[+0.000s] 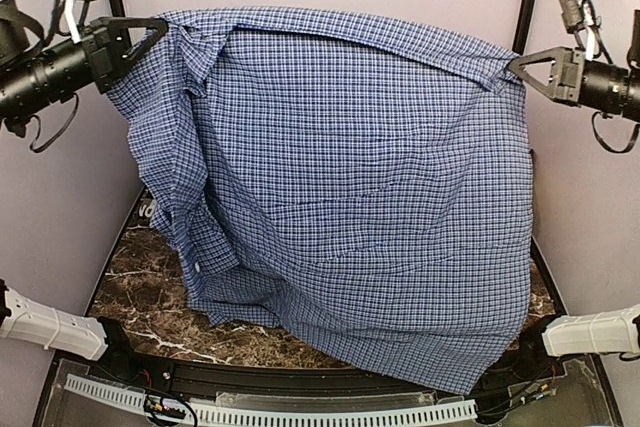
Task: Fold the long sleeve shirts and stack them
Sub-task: Flatten out the crumpled shirt at the center of the board.
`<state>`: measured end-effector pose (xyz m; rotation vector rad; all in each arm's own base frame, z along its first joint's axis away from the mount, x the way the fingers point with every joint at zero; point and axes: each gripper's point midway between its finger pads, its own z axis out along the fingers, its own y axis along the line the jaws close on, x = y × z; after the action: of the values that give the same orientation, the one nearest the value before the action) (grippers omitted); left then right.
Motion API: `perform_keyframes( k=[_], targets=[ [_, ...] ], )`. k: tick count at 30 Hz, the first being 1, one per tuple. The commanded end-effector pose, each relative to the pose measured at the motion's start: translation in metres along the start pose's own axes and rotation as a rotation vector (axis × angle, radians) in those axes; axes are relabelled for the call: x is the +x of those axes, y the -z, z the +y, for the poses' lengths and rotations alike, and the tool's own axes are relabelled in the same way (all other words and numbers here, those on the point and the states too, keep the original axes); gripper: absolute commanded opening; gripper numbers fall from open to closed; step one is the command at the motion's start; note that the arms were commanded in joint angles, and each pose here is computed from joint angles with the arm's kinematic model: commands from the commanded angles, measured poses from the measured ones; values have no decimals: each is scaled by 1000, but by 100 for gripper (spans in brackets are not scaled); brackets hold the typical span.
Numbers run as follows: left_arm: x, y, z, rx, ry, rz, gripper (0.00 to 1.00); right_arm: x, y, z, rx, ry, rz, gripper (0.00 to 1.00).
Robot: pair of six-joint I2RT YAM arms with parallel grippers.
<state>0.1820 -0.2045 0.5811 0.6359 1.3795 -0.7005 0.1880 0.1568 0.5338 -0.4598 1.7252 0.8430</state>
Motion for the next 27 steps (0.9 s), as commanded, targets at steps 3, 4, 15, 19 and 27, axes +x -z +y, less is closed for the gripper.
perform_keyframes(
  k=[3, 4, 15, 19, 27],
  targets=[
    [66, -70, 85, -400, -72, 178, 0, 40, -52, -130, 519, -27, 68, 0],
    [77, -78, 100, -421, -55, 201, 0, 49, -62, -145, 569, -24, 92, 0],
    [262, -157, 249, -594, 37, 501, 0, 130, -214, -262, 648, -14, 300, 0],
    [317, -176, 279, -603, 40, 569, 0, 154, -256, -311, 744, 28, 362, 0],
    [357, -201, 303, -596, -11, 603, 1, 189, -300, -366, 846, 96, 455, 0]
  ],
)
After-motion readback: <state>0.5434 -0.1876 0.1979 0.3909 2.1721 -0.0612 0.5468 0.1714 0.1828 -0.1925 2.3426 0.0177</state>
